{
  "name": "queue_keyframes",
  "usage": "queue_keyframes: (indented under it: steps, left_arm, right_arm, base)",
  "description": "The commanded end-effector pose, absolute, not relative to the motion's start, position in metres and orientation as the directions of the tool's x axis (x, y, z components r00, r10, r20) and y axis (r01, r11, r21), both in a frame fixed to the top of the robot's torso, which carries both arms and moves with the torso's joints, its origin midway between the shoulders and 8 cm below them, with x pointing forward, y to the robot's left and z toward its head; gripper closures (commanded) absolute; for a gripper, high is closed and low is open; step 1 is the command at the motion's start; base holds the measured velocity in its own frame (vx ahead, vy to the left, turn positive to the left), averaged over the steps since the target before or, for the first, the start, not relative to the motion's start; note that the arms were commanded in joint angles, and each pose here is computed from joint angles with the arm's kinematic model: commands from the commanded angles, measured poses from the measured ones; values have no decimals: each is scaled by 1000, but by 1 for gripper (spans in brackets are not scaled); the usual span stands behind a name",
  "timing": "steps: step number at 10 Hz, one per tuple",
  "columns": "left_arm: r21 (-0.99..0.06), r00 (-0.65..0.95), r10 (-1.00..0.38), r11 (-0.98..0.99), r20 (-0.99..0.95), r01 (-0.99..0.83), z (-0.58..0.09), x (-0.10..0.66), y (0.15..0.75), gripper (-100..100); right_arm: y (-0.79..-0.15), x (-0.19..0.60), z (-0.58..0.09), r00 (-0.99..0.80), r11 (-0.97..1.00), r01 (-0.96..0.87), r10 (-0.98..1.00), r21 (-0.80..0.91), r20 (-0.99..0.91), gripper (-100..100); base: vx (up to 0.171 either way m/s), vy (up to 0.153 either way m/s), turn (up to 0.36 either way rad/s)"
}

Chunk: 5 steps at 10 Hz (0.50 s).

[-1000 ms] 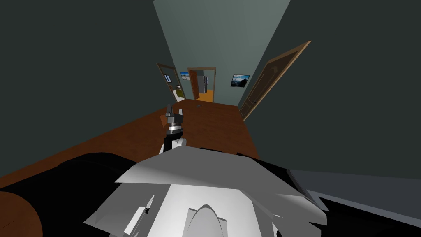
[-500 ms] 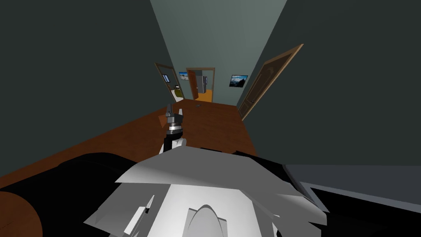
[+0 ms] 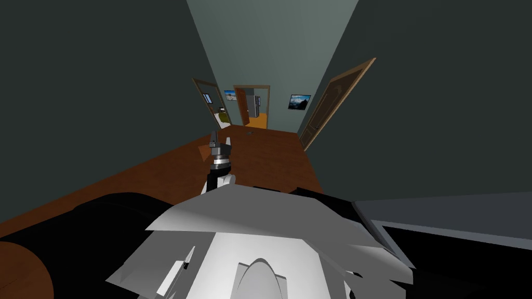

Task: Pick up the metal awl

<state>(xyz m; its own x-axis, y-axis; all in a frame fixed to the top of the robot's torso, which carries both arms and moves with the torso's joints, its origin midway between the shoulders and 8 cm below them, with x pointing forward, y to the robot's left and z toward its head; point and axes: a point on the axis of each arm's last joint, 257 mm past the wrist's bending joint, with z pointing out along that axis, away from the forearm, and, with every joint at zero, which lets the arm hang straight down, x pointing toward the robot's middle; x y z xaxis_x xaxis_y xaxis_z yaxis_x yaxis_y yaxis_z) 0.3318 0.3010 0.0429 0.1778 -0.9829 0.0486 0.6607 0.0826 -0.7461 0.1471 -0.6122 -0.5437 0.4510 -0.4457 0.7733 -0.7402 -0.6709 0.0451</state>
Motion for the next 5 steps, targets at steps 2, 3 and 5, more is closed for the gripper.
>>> queue_keyframes:
  steps: [2, 3, 5]
  left_arm:
    - [-746, 178, -983, 83, 49, 661, 43, 332, 301, 0]
    - [-746, 178, -983, 83, 49, 661, 43, 332, 301, 0]
    - [-746, 178, -983, 83, 49, 661, 43, 332, 301, 0]
  right_arm:
    - [-607, 159, -545, 468, -683, -729, -444, 49, 764, 100]
    - [-607, 159, -545, 484, -693, -718, -429, 66, 763, 100]
    - [-602, 191, -539, 444, -685, -729, -460, 11, 769, 100]
  base:
    - [-58, 2, -28]
    - [-9, 3, 9]
    - [-28, -1, -82]
